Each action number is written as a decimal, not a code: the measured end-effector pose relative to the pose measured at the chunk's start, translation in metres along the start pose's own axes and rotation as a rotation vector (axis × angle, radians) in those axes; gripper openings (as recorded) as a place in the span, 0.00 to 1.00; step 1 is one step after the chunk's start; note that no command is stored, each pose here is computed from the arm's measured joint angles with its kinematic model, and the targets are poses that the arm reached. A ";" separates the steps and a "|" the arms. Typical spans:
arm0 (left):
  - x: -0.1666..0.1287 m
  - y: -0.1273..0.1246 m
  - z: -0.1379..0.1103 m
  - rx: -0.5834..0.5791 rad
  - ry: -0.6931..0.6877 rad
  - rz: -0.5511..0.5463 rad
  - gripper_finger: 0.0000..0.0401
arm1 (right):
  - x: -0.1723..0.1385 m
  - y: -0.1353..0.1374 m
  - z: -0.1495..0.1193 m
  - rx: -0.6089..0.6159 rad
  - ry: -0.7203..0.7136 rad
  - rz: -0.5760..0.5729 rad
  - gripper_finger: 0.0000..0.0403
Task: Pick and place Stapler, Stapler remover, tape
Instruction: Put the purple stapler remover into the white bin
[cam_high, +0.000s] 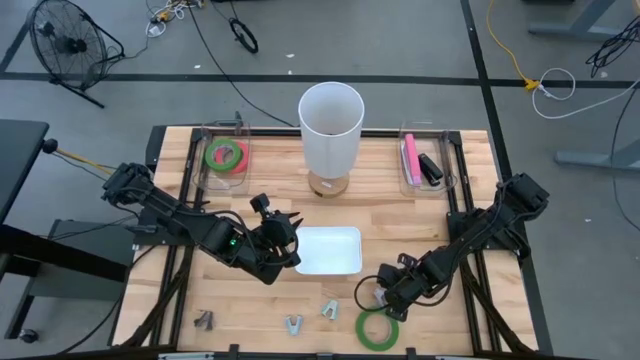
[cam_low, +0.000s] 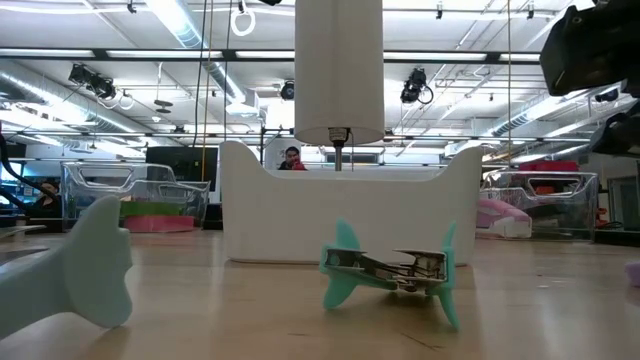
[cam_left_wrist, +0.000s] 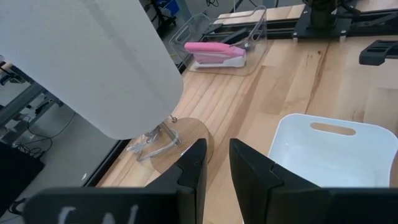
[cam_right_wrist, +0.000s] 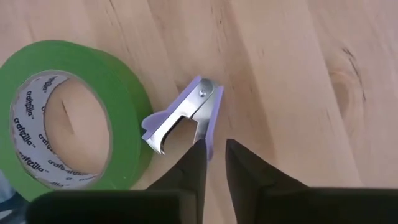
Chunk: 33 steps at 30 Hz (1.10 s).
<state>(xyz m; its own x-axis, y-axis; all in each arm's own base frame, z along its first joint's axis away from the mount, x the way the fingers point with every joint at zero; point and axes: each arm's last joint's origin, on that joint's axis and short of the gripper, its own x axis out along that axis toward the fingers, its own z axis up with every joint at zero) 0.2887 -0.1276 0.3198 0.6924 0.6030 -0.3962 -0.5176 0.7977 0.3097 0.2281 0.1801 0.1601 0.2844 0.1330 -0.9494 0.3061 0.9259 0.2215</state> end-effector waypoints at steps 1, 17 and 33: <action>0.000 0.000 0.000 0.000 0.000 0.000 0.18 | 0.000 0.000 0.000 0.002 -0.001 0.000 0.14; 0.000 0.000 0.000 -0.001 0.000 0.000 0.18 | 0.000 0.000 0.000 0.002 0.004 0.002 0.08; 0.000 0.000 0.000 -0.001 0.000 0.000 0.18 | 0.006 0.003 0.000 0.051 0.012 0.017 0.13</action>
<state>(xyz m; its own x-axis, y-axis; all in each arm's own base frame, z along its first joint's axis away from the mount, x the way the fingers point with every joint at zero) 0.2887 -0.1276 0.3198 0.6924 0.6028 -0.3965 -0.5178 0.7979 0.3088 0.2305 0.1833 0.1553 0.2794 0.1530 -0.9479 0.3474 0.9042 0.2484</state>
